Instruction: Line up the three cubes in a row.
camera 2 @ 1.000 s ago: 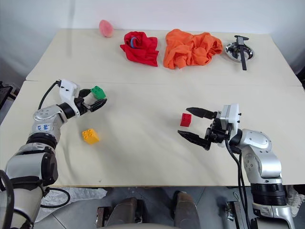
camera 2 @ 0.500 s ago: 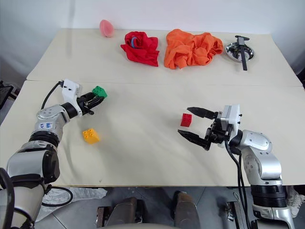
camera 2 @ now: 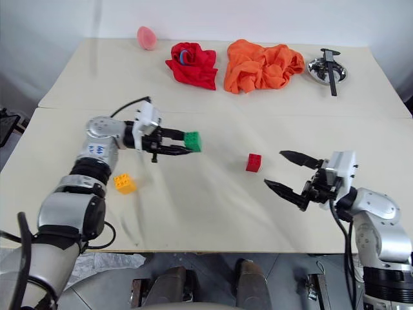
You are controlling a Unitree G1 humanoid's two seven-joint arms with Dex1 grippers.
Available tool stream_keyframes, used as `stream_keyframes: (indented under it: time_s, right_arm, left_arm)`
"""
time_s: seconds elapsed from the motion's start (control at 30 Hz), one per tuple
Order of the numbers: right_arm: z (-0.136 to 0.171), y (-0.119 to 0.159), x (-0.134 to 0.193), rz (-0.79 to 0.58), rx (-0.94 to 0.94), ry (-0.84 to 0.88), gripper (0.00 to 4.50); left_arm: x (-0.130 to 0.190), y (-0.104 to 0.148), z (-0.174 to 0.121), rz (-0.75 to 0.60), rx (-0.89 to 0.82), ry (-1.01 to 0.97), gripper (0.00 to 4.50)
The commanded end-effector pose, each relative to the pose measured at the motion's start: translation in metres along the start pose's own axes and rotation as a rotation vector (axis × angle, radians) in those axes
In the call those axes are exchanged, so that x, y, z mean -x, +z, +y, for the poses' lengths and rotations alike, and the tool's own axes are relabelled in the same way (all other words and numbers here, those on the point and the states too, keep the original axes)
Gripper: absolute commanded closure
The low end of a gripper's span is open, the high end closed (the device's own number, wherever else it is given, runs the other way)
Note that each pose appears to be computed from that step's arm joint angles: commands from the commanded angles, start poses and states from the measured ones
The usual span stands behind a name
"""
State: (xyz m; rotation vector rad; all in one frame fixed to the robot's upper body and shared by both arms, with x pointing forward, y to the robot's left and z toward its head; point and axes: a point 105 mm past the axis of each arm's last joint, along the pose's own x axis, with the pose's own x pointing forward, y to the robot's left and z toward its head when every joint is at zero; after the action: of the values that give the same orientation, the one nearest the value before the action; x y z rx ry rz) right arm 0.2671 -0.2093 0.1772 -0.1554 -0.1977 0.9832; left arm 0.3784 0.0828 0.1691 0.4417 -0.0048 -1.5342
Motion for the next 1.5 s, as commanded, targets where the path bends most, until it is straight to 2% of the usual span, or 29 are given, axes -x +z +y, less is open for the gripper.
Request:
stream_keyframes:
  time_s: [0.03, 0.2, 0.43, 0.6, 0.63, 0.7, 0.8, 0.9, 1.0, 1.17, 1.2, 1.37, 1.5]
  right_arm:
    - [-0.003, 0.005, 0.012, -0.013, 0.030, -0.035, 0.00]
    - [0.002, 0.002, 0.013, -0.019, 0.027, -0.053, 0.00]
    - [0.009, 0.000, 0.010, -0.023, 0.016, -0.057, 0.00]
    - [0.012, 0.000, 0.008, -0.026, 0.008, -0.056, 0.00]
    - [0.013, -0.001, 0.007, -0.026, 0.005, -0.052, 0.00]
    - [0.014, -0.001, 0.006, -0.025, 0.001, -0.048, 0.00]
    - [0.015, -0.001, 0.003, -0.031, -0.009, -0.031, 0.00]
    - [0.015, -0.001, -0.002, -0.035, -0.015, 0.002, 0.00]
    - [0.014, 0.000, -0.007, -0.047, -0.012, 0.024, 0.00]
    - [0.011, 0.011, -0.031, -0.098, 0.001, 0.104, 0.00]
    - [0.013, 0.011, -0.038, -0.104, 0.008, 0.137, 0.00]
    - [0.024, 0.007, -0.060, -0.096, 0.006, 0.286, 0.00]
    - [0.036, 0.009, -0.076, -0.097, 0.013, 0.402, 0.00]
  left_arm:
    - [-0.018, 0.003, 0.007, 0.040, -0.036, 0.033, 3.03]
    - [-0.032, -0.015, 0.001, 0.112, -0.029, 0.021, 3.03]
    - [-0.040, -0.021, 0.001, 0.146, -0.004, 0.025, 3.03]
    - [-0.039, -0.026, 0.009, 0.156, 0.031, 0.106, 3.03]
    - [-0.039, -0.026, 0.010, 0.148, 0.041, 0.112, 2.33]
    - [-0.039, -0.026, 0.010, 0.140, 0.051, 0.119, 1.81]
    - [-0.033, -0.006, 0.002, 0.019, 0.051, 0.002, 0.86]
    - [-0.007, 0.012, 0.013, 0.007, -0.033, 0.037, 0.01]
    - [0.012, 0.026, 0.017, -0.037, -0.073, 0.052, 0.01]
    - [0.075, 0.073, 0.015, -0.198, -0.151, 0.129, 0.01]
    - [0.092, 0.074, 0.008, -0.207, -0.151, 0.168, 0.01]
    - [0.150, 0.037, -0.036, -0.142, -0.044, 0.417, 0.01]
    - [0.201, 0.006, -0.085, -0.100, 0.085, 0.683, 0.01]
